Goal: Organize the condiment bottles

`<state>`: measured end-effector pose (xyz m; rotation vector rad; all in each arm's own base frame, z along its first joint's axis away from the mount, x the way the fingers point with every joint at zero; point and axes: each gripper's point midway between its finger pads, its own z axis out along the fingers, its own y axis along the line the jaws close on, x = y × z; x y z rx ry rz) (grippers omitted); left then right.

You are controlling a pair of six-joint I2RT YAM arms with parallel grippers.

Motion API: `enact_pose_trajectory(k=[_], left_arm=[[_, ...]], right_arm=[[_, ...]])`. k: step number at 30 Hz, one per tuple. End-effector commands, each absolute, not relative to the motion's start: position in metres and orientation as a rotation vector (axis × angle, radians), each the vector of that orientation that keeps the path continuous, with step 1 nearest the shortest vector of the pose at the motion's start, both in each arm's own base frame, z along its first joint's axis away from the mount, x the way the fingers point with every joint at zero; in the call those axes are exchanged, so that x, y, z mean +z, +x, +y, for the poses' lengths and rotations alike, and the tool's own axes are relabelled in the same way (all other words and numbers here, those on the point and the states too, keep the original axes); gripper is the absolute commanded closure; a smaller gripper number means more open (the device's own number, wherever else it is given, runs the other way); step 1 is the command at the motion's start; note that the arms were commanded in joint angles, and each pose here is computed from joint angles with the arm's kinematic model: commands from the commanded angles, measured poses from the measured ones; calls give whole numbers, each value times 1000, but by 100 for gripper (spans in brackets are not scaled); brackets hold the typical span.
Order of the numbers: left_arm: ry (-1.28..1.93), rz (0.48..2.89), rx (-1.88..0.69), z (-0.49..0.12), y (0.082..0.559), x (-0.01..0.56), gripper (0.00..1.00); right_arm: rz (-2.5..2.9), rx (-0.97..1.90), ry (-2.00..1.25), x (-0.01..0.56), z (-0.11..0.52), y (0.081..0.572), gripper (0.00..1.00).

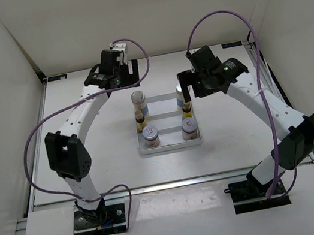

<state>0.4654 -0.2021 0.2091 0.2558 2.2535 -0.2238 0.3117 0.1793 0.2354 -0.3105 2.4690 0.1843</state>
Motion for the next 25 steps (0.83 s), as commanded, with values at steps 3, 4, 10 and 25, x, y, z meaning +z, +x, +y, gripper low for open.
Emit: enact_pose_trajectory(k=[3, 4, 10, 25], left_arm=[[73, 1938, -112, -134, 444, 352, 0], [32, 1946, -116, -124, 437, 349, 0], [-87, 1870, -23, -65, 376, 338, 0], [-33, 1882, 70, -29, 288, 247, 0]], right_arm=[[2387, 88, -243, 267, 157, 318, 1], [2384, 73, -250, 267, 155, 319, 1], [2336, 33, -239, 282, 141, 321, 1], [2231, -35, -154, 305, 85, 306, 1]])
